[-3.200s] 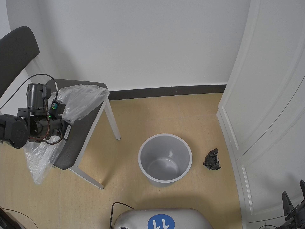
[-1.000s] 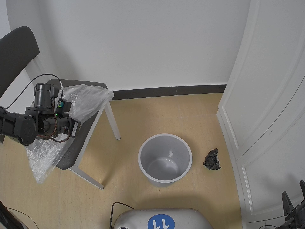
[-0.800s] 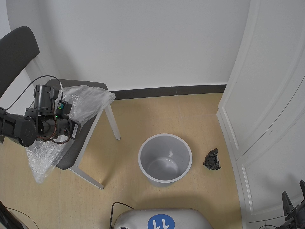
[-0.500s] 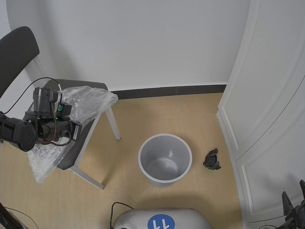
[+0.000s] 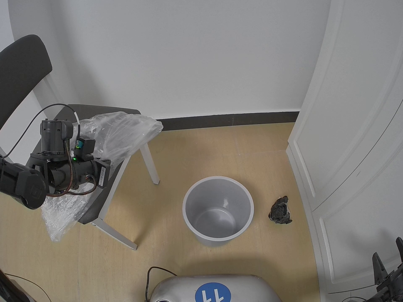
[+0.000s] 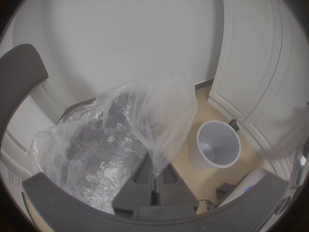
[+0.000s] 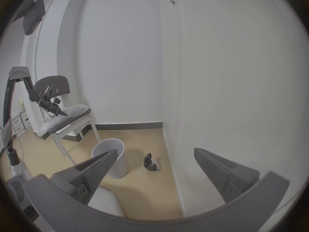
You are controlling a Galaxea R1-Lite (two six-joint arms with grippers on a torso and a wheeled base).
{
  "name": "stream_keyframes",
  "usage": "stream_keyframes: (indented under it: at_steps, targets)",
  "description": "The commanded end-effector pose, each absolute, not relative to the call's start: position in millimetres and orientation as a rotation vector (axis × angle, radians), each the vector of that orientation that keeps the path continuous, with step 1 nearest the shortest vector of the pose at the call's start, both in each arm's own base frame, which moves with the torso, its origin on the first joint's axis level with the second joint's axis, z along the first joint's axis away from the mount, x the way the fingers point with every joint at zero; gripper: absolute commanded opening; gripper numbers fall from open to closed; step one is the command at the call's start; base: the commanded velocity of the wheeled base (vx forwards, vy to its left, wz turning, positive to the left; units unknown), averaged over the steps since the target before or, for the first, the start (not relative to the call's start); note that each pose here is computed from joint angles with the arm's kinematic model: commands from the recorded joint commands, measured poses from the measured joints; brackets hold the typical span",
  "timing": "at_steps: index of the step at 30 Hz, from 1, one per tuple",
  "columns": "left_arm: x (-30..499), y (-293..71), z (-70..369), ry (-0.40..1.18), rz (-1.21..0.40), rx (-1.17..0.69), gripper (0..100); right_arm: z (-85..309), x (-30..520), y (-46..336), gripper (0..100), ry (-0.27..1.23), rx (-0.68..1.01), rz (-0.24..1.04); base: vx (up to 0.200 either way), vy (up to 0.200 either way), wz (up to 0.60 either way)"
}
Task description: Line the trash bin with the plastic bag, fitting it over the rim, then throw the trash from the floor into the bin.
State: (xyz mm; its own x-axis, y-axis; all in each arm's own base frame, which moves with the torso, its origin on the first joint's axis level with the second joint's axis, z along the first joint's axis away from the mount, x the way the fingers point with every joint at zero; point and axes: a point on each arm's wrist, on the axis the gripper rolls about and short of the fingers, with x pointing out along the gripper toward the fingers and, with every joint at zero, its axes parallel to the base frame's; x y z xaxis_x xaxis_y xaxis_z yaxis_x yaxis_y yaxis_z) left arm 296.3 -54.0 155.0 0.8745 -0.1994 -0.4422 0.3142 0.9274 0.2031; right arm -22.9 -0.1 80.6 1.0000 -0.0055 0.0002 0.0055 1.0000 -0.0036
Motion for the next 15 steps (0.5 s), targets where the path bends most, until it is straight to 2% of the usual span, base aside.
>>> stream_keyframes:
  at_steps: [1,15]
  targets:
    - [301.3,-54.0,148.0,0.420,-0.276,0.260,0,75.7,-22.9,0.0,100,0.000,-0.020,-0.003,0.000,0.000,0.00]
    - [279.3,-54.3,146.0,0.383,-0.294,0.164,0,76.1,-22.9,0.1,100,-0.003,-0.021,0.002,0.000,0.000,0.00]
